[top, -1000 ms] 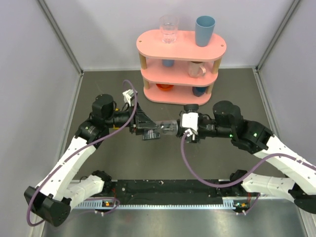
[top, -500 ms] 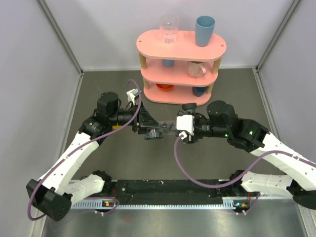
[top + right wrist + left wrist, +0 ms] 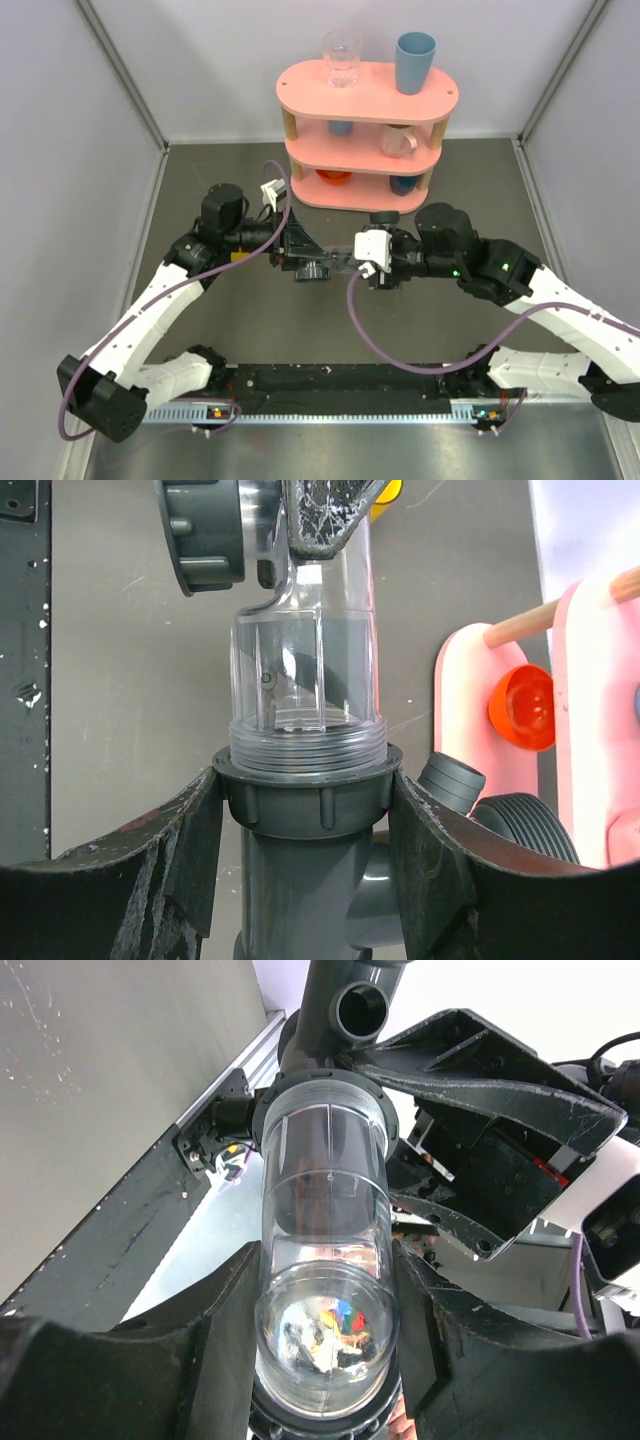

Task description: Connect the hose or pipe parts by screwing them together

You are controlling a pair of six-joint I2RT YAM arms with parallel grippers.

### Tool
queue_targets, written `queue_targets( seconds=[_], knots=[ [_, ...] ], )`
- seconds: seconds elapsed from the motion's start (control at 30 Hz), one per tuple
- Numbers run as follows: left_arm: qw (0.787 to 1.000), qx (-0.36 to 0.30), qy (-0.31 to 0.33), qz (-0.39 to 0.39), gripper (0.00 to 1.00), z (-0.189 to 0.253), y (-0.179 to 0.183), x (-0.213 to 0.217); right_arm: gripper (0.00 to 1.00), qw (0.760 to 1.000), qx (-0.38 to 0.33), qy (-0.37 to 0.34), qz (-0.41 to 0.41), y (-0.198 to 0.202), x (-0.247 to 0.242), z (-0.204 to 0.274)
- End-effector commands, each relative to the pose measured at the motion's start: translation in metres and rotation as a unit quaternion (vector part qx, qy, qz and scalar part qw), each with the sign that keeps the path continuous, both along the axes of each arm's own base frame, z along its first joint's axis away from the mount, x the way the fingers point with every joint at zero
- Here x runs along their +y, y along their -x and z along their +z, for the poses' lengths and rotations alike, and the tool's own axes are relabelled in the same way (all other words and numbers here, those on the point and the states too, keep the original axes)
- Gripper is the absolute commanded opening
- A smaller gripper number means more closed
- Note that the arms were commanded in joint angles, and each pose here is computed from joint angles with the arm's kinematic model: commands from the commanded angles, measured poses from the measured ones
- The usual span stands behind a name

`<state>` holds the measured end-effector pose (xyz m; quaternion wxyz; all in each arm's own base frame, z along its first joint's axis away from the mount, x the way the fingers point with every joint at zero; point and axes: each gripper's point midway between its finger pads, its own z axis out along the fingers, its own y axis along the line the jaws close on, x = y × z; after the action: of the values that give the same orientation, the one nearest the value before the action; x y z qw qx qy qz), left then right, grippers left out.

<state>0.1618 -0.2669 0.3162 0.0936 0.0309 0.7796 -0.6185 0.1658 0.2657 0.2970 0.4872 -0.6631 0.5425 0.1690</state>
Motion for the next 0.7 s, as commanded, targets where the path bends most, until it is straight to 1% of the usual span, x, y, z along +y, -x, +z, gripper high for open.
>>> queue_targets(
  seconds=[0.0,0.03,0.37,0.5,0.67],
  knots=[
    [0.998,-0.065,0.004,-0.02,0.0,0.009,-0.003,-0.007,0.02,0.998,-0.01,-0.062,0.002,-0.002,0.021,0.043],
    [0.997,-0.076,-0.001,-0.024,0.0,0.005,-0.004,-0.008,0.01,0.998,-0.005,-0.061,0.003,-0.002,0.022,0.042],
    [0.996,-0.073,-0.04,-0.027,0.0,-0.026,-0.01,-0.01,0.0,0.998,0.024,-0.056,0.006,0.0,0.029,0.037],
    [0.994,-0.087,-0.044,-0.04,0.0,-0.031,-0.01,-0.012,0.0,0.998,0.036,-0.051,0.019,0.005,0.032,0.033],
    [0.989,-0.13,-0.048,-0.055,0.0,-0.034,-0.012,-0.016,0.0,0.997,0.052,-0.053,0.026,0.007,0.038,0.033]
  ],
)
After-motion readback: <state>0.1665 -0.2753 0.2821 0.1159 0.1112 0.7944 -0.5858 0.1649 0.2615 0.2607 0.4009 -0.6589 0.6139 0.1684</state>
